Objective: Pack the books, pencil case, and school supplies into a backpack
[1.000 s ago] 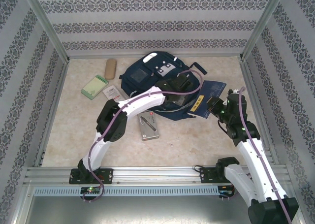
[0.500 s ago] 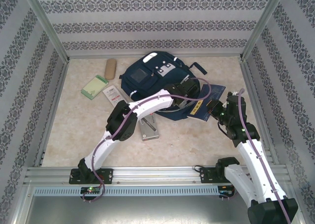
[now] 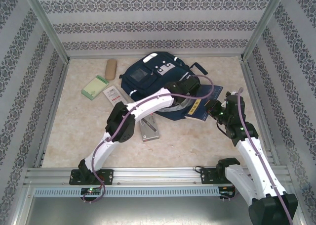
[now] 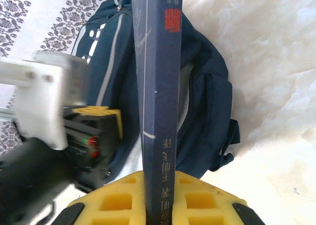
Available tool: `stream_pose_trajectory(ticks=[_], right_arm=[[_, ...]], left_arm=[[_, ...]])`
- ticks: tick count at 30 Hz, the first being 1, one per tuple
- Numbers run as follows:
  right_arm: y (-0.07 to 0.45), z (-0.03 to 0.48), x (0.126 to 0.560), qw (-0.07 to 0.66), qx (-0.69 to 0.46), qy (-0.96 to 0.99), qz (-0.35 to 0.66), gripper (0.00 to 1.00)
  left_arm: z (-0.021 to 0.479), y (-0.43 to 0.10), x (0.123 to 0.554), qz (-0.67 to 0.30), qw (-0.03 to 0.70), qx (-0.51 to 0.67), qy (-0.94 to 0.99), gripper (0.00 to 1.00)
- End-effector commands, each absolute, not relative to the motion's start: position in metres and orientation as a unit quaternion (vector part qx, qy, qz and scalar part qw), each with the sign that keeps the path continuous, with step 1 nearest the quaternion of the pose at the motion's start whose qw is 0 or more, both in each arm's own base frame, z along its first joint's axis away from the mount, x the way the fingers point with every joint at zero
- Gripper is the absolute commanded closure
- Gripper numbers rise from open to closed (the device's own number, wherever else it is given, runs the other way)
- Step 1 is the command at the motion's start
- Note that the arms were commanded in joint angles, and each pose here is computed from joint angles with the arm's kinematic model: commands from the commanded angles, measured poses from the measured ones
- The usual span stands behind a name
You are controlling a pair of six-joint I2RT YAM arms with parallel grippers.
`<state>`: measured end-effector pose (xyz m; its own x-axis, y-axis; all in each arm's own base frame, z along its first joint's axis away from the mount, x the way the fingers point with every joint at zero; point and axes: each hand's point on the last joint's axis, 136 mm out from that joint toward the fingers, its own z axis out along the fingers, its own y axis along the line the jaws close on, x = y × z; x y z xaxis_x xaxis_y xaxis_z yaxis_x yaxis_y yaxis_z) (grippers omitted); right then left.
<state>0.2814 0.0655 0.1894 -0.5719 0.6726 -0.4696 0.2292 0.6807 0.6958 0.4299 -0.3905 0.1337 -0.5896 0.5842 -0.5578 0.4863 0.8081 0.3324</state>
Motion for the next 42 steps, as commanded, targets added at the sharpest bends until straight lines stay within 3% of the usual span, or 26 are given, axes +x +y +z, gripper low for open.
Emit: stream_pose_trajectory(ticks=[1, 14, 28, 42], right_arm=[[0.07, 0.206, 0.295, 0.403, 0.269, 0.809, 0.332, 1.0], [0.1, 0.221, 0.349, 0.395, 0.282, 0.76, 0.431, 1.0], [0.15, 0.241, 0.439, 0.399, 0.294, 0.681, 0.54, 1.0], [0.175, 0.238, 0.462, 0.423, 0.262, 0.657, 0.566, 1.0]], left_arm=[[0.232, -0.367, 0.446, 0.024, 0.406, 0.226, 0.885, 1.0], [0.313, -0.346, 0.456, -0.104, 0.439, 0.134, 0.882, 1.0], [0.327, -0.338, 0.464, -0.183, 0.421, 0.086, 0.884, 1.0], [0.329, -0.336, 0.468, -0.229, 0.402, 0.069, 0.884, 1.0]])
